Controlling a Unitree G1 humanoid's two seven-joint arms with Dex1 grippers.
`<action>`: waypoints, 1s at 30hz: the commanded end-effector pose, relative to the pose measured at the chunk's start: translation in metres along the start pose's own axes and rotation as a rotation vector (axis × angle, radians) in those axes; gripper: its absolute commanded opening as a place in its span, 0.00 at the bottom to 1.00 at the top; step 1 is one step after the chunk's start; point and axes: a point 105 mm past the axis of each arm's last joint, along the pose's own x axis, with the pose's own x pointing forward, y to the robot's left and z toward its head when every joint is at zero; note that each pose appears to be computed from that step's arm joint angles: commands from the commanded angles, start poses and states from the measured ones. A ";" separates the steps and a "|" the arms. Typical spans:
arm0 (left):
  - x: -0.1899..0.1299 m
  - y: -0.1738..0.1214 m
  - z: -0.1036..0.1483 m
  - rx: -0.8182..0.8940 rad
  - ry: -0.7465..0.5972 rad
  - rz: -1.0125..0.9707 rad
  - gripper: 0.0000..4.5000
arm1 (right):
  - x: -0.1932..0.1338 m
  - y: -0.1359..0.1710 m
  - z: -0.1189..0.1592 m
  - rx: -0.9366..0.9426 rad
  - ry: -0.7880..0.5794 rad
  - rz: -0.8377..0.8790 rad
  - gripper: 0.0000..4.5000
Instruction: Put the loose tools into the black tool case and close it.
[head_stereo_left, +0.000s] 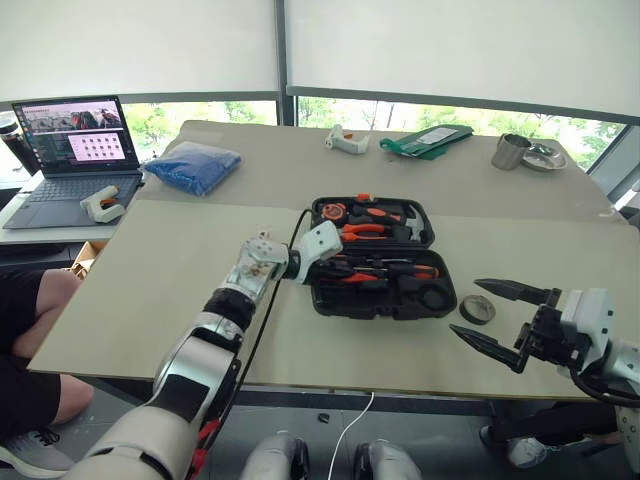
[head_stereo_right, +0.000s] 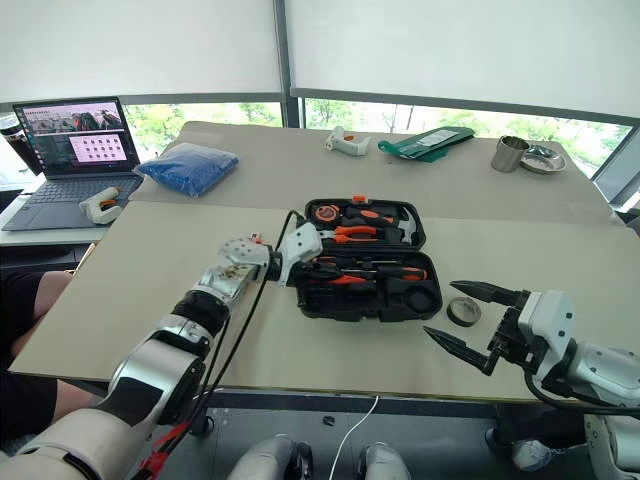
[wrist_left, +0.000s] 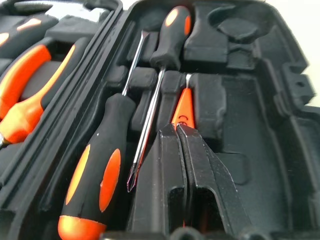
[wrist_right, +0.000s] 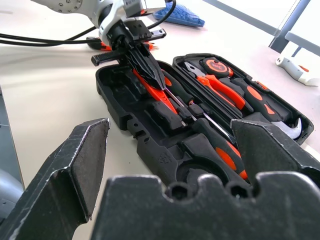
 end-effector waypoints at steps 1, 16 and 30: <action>0.004 0.000 -0.003 0.015 0.048 0.000 0.02 | -0.004 -0.004 0.013 -0.043 -0.024 -0.021 1.00; -0.021 0.020 0.029 -0.041 -0.250 0.163 0.02 | 0.000 -0.007 0.013 -0.050 -0.040 -0.041 1.00; -0.227 -0.025 -0.048 -0.132 -0.238 0.667 0.87 | 0.009 0.008 0.003 -0.030 -0.071 0.047 1.00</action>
